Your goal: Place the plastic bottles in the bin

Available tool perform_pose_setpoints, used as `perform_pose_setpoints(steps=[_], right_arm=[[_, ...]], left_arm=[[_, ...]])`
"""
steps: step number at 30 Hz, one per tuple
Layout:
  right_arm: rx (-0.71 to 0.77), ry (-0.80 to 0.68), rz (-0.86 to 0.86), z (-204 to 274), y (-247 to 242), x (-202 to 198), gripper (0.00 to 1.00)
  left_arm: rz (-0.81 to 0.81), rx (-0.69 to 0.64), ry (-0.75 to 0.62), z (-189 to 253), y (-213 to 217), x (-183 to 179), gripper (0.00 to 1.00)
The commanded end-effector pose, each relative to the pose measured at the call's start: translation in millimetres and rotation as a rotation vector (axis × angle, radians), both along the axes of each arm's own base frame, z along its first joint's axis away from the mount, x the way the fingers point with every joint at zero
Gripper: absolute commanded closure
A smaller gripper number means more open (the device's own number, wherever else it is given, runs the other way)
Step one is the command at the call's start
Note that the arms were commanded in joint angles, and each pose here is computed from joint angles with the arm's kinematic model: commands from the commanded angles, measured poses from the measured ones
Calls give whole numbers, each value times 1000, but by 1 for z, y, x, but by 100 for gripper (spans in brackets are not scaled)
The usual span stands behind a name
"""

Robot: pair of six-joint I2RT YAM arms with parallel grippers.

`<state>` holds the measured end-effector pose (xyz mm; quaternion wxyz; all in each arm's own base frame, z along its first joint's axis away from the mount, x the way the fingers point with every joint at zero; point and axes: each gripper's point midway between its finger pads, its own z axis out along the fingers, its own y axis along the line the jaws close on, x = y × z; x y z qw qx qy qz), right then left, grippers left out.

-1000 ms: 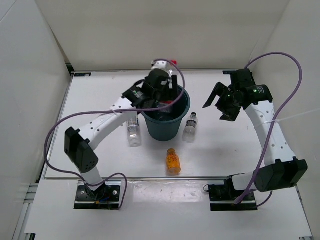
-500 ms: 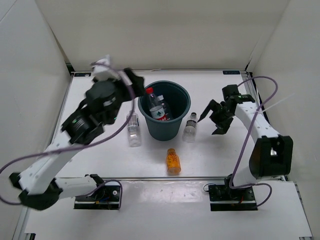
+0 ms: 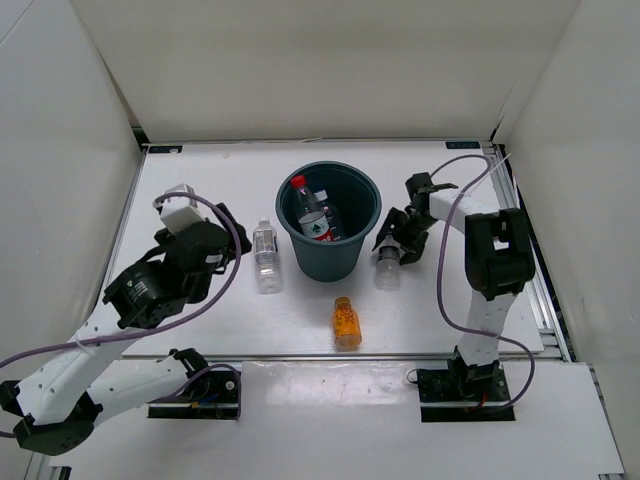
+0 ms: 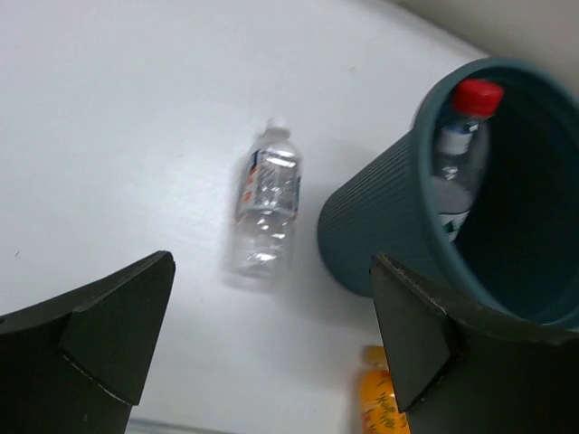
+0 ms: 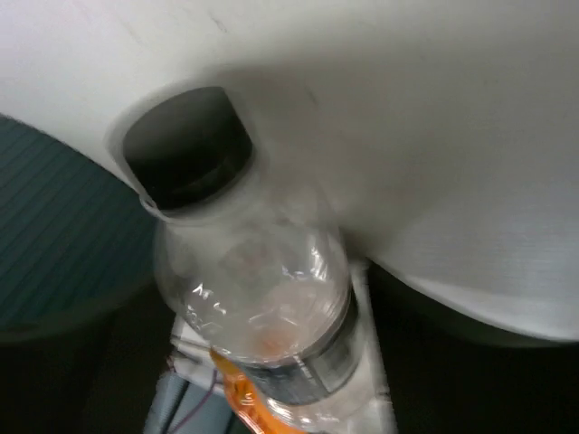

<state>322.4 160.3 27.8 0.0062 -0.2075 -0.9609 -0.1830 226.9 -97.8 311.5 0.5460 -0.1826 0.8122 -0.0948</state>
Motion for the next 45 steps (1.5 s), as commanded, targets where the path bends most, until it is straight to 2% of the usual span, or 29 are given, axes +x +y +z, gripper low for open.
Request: perform_pose_setpoints(steps=[1, 2, 3, 4, 6, 10, 14, 15, 17, 18, 19, 21, 22, 23, 24, 29, 32, 33, 34, 35, 37, 40, 45], right_arm=[[-12, -58, 36, 5, 4, 18, 29], [-28, -60, 33, 8, 1, 17, 41], [-33, -45, 42, 5, -1, 11, 41], [-54, -65, 38, 12, -5, 12, 48], [-83, -64, 34, 19, -12, 4, 54], [-148, -91, -45, 71, -40, -24, 71], [-157, -292, -143, 159, -55, -26, 75], [-117, -432, -150, 207, -50, -18, 75], [-95, -566, -160, 255, -43, -9, 75], [-86, -625, -158, 278, -40, -6, 75], [-61, -751, -151, 323, -29, 0, 75], [-72, -830, -89, 346, -13, 15, 75], [-40, -914, -45, 377, 4, 14, 75], [-88, -909, -19, 368, 13, 27, 75], [-98, -937, 47, 371, 30, 27, 75], [-117, -935, 162, 357, 73, 32, 74], [-108, -896, 219, 339, 85, 26, 67], [-99, -899, 246, 338, 88, 26, 35], [-95, -884, 277, 330, 92, 25, 9], [-83, -889, 303, 331, 96, 26, 0], [-142, -854, 306, 328, 85, 22, 0], [-209, -914, 231, 351, 59, 17, 0], [-211, -967, 196, 360, 38, 4, 0]], left_arm=[[75, 27, 66, -23, 25, -17, 0], [97, 27, 81, -30, 28, -19, 0], [103, 15, 80, -30, 28, -19, 0], [124, 24, 77, -33, 31, -18, 0], [153, 1, 72, -38, 33, -18, 0], [201, -11, 46, -51, 34, -11, 0], [246, -44, 37, -70, 32, -6, 0], [246, -47, 35, -72, 30, -5, 0], [246, -49, 33, -75, 27, -2, 0], [240, -32, 55, -80, 23, 0, 0], [237, -6, 69, -86, 23, 0, 0], [227, 27, 98, -94, 19, 2, 0], [222, 48, 107, -97, 18, 3, 0], [215, 53, 120, -100, 16, 3, 0], [210, 72, 128, -100, 14, 5, 0], [215, 95, 179, -105, 19, 12, 0], [225, 83, 192, -106, 22, 14, 0], [208, 76, 198, -107, 19, 15, 0], [217, 63, 197, -106, 22, 15, 0], [224, 59, 206, -110, 23, 15, 0], [219, 60, 216, -111, 24, 15, 0], [206, 63, 212, -113, 21, 21, 0], [154, 61, 178, -120, 2, 41, 0]])
